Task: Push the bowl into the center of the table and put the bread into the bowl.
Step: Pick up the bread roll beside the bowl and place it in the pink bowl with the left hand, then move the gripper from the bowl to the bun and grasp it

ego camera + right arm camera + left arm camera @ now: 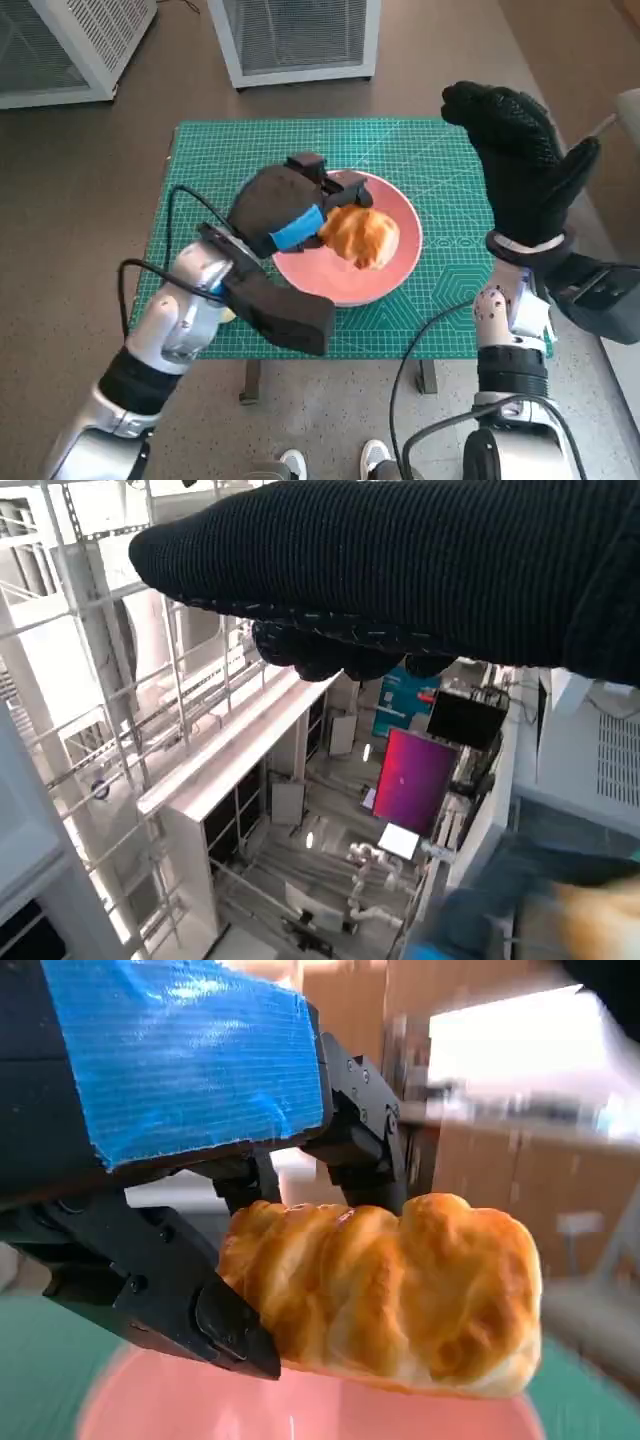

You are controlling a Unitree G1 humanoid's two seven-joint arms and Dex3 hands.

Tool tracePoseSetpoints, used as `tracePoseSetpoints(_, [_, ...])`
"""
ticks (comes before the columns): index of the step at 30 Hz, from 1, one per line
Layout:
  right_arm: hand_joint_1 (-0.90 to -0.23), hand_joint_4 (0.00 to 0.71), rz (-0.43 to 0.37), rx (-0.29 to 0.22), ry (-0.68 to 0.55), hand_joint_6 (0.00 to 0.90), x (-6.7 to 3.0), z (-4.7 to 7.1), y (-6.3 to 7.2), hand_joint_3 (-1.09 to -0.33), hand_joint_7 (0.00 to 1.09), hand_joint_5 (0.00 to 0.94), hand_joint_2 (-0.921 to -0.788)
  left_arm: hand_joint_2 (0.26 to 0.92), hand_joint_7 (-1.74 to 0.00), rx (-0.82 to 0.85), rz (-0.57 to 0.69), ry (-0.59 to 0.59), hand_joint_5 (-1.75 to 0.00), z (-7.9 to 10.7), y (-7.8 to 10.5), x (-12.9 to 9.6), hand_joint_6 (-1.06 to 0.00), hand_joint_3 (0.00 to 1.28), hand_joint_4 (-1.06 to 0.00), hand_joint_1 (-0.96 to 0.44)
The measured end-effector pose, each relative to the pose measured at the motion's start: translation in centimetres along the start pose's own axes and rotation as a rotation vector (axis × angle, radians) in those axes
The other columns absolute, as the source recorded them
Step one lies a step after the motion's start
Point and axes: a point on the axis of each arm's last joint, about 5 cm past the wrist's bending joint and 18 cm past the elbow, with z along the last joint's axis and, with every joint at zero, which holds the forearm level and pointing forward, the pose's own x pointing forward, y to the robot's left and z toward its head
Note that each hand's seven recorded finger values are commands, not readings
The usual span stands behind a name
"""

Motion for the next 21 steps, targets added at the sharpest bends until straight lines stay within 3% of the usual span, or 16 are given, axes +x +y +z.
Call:
tracePoseSetpoints(3, [-0.585, 0.235, 0.0, -0.004, 0.001, 0.032, -0.1, 0.0, 0.0, -0.615, 0.56, 0.001, -0.921, 0.851, -0.34, 0.0, -0.039, 0.001, -0.13, -0.1, -0.4, 0.1, -0.31, 0.05, -0.24, -0.14])
tracePoseSetpoints(7, [-0.578, 0.236, 0.001, -0.015, -0.003, 0.026, -0.17, 0.1, -0.2, -0.629, 0.56, 0.001, -0.921, 0.843, -0.21, 0.01, -0.095, 0.004, -0.03, -0.3, -0.5, 0.0, -0.24, 0.03, -0.15, -0.31])
tracePoseSetpoints(14, [-0.575, 0.237, 0.003, -0.03, -0.007, 0.023, -0.2, 0.2, -0.2, -0.638, 0.56, 0.001, -0.921, 0.859, -0.11, -0.002, -0.204, 0.033, 0.0, -0.8, 0.3, -0.4, -0.16, 0.02, -0.02, -0.51])
tracePoseSetpoints(21, [-0.574, 0.236, 0.011, -0.038, -0.005, 0.021, -0.18, 0.2, -0.2, -0.641, 0.55, 0.001, -0.921, 0.874, -0.09, -0.069, -0.241, 0.075, 0.0, -1.2, 1.8, -0.9, -0.14, 0.02, 0.0, -0.61])
